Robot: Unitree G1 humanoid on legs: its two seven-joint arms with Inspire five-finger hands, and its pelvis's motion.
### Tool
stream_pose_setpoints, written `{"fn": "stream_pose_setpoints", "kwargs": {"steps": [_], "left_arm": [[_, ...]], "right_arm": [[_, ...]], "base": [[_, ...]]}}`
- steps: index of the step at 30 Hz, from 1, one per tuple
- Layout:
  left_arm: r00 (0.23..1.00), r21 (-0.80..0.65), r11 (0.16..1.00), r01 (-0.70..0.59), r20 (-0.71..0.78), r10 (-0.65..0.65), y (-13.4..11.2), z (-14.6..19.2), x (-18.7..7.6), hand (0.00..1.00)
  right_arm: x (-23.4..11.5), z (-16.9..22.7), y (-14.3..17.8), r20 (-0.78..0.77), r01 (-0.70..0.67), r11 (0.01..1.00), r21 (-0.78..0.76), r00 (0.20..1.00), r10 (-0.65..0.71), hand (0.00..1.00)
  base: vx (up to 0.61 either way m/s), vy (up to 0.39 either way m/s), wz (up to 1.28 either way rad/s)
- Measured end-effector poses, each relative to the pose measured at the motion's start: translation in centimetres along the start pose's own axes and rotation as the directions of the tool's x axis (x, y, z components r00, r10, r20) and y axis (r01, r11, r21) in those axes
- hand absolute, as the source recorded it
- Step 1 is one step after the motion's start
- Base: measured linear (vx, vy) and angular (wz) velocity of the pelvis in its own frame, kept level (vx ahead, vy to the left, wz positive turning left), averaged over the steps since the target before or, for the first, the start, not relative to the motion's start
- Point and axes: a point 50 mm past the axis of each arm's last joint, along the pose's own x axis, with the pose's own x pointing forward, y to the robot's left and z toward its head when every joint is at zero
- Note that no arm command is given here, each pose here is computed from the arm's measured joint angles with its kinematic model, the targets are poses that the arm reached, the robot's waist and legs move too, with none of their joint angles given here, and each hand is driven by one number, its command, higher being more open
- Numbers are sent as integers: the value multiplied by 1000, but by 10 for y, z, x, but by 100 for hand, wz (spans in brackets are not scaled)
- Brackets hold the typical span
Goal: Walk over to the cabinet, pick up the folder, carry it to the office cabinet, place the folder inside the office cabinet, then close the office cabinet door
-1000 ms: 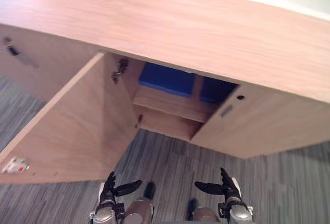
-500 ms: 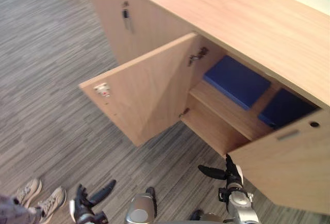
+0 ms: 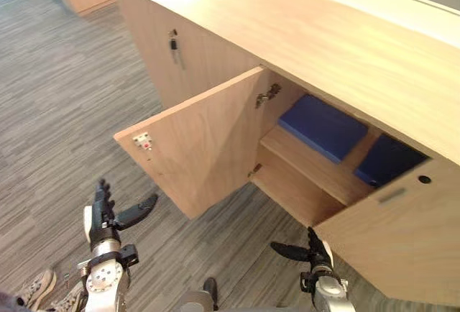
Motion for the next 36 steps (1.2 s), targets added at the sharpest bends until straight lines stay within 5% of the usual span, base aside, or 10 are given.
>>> {"fn": "stream_pose_setpoints", "kwargs": {"steps": [19, 22, 29, 36], "left_arm": [[997, 194, 979, 63, -58, -53, -2, -14, 1, 100], [990, 165, 978, 126, -87, -112, -21, -22, -8, 100], [867, 78, 866, 495, -119, -485, -108, -29, -47, 100], [868, 94, 863, 496, -91, -489, -103, -22, -40, 100]], "right_arm": [[-4, -20, -20, -68, 28, 999, -46, 997, -31, 100], [-8, -31, -22, -107, 32, 998, -49, 994, -37, 100], [-11, -36, -15, -122, 23, 999, -36, 992, -27, 100], [-12, -39, -16, -137, 32, 999, -29, 990, -36, 100]], "base": [[-104, 7, -17], [-140, 32, -3], [-56, 38, -3], [63, 3, -26]]}}
